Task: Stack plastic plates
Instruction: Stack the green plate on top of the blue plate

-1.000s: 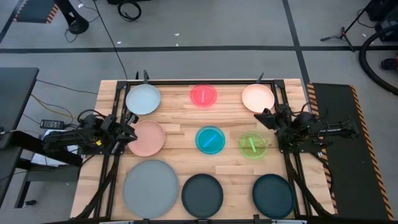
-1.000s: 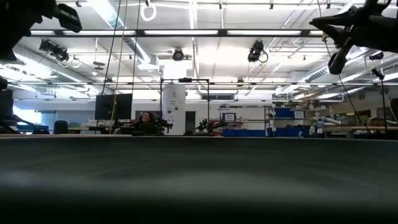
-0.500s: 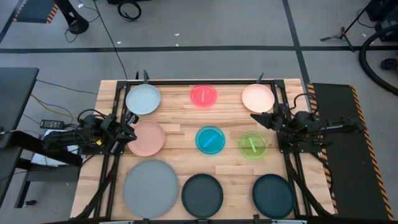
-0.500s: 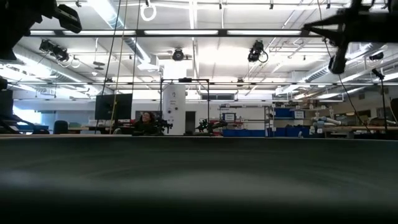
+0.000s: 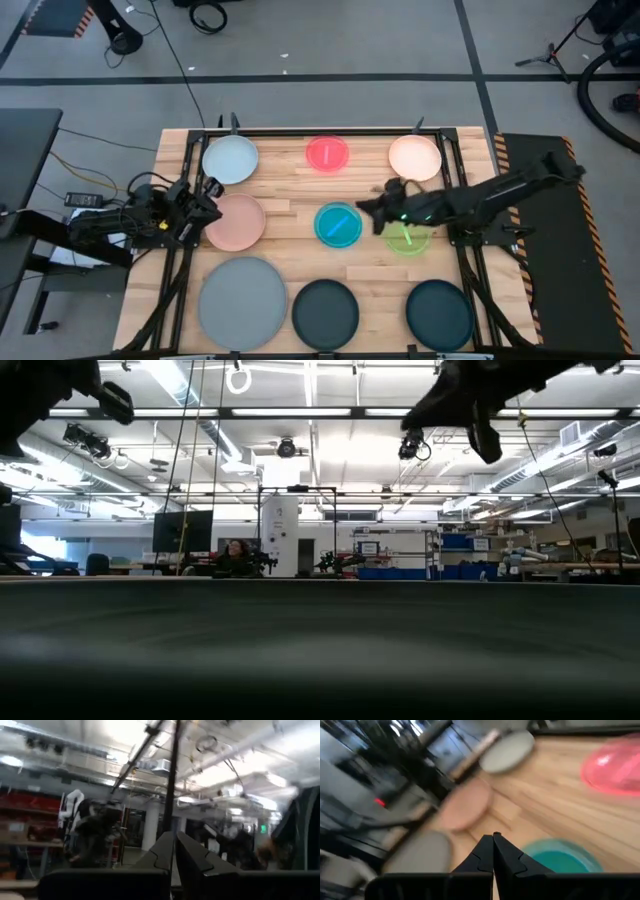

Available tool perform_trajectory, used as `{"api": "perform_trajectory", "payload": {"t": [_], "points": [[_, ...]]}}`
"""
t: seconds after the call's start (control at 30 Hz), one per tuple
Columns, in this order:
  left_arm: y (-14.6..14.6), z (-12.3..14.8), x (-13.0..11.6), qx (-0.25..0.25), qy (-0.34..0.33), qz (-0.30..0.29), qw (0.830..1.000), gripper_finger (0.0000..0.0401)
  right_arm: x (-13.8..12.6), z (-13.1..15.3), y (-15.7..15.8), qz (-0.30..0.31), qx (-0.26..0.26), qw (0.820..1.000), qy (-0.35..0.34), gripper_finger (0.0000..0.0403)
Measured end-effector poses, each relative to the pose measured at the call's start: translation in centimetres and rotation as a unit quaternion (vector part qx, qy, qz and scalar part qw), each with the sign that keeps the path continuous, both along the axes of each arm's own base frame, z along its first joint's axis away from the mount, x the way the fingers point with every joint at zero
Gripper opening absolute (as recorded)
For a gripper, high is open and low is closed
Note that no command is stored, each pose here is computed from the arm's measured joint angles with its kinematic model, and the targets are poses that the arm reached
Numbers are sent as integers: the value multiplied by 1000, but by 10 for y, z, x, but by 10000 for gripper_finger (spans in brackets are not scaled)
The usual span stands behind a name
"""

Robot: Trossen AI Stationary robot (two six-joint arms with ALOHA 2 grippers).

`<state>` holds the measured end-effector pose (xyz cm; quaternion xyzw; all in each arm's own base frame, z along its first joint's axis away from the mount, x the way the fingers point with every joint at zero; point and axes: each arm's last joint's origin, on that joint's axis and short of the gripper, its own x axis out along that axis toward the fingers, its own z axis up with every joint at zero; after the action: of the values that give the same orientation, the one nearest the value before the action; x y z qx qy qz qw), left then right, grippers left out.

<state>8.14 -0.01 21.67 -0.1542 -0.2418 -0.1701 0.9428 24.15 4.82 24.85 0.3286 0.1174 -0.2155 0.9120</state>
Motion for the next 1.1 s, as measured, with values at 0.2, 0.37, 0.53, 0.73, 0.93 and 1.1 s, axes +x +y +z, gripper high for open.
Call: {"api": "perform_trajectory", "payload": {"t": [0.2, 0.37, 0.53, 0.73, 0.93, 1.1], "points": [[1, -2, 1, -54, 21, -4, 998, 27, 10, 0, 13, -8, -51, 978, 203, 18], [5, -9, 6, -78, 61, 54, 994, 27, 9, -1, 20, 92, -33, 911, 401, 37], [14, -20, 10, -138, 107, 186, 967, 27, 25, -19, 41, 150, 47, 861, 483, 90], [16, -15, 7, -163, 74, 212, 961, 29, 56, -33, 67, 125, 111, 848, 503, 150], [17, -19, 9, -162, 92, 226, 956, 62, 70, -68, 72, 26, 139, 825, 546, 190], [20, -25, 10, -176, 120, 275, 938, 118, 61, -94, 66, -29, 140, 747, 649, 201]]}}
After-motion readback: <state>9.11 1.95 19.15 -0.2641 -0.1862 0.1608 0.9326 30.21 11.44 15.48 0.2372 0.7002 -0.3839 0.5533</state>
